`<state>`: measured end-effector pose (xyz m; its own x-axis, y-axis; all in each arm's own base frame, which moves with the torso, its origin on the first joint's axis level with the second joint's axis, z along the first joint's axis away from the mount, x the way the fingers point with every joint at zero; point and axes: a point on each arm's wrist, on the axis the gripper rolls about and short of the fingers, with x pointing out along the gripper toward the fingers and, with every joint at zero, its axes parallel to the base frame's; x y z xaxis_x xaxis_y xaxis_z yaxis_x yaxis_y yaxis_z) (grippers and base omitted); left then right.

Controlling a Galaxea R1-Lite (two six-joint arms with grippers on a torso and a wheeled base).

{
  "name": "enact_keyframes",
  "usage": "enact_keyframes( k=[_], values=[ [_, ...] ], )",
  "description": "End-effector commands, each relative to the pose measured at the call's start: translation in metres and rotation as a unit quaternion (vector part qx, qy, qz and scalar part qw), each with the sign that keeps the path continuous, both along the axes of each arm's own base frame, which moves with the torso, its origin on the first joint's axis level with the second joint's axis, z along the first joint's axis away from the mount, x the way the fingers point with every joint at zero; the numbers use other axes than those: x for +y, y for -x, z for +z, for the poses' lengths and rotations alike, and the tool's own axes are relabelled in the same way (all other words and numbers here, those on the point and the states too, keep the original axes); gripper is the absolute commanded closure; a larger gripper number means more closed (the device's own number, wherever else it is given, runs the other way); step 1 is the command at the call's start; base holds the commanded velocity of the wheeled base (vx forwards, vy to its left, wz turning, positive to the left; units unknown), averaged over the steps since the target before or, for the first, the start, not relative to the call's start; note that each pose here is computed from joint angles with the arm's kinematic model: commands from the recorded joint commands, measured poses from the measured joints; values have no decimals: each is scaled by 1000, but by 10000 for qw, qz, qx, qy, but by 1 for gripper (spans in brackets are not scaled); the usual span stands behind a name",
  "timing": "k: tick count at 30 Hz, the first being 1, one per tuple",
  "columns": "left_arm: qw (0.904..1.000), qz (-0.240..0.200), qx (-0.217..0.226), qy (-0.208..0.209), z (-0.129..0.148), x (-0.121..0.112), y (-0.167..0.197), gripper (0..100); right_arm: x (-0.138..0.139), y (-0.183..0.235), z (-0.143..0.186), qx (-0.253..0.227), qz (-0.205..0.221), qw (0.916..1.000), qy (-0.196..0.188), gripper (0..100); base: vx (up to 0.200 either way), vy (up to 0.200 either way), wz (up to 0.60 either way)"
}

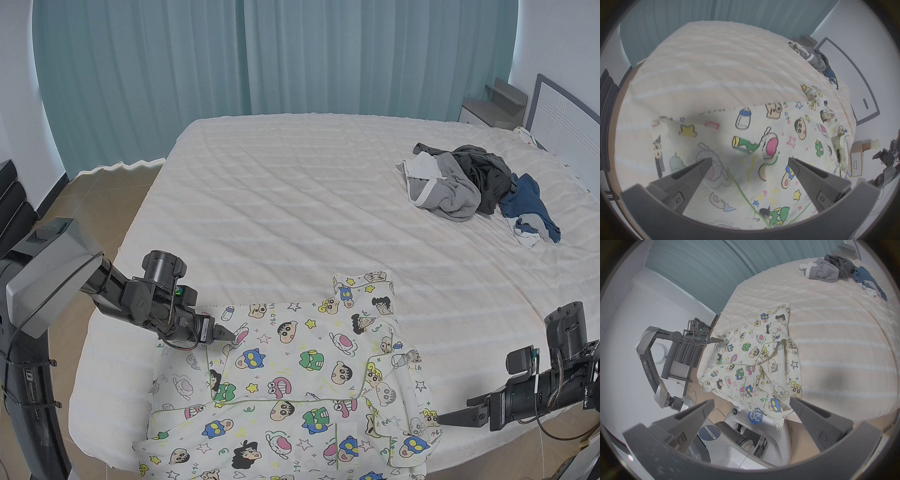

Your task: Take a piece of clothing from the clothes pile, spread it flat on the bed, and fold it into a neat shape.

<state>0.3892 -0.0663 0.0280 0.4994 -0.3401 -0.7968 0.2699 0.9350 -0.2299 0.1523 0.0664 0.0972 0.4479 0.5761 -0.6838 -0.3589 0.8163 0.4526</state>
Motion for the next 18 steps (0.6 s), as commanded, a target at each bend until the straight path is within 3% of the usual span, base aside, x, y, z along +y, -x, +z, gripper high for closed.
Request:
enact_keyframes(
  k=[1,18],
  values=[
    [9998,27,200,7,-11,1,3,0,1,1,1,-25,38,10000,-19,0,0,0,0],
    [9993,-194,319,48,-17,-20,10,0,1,1,-1,26,27,10000,-21,0,0,0,0]
  ],
)
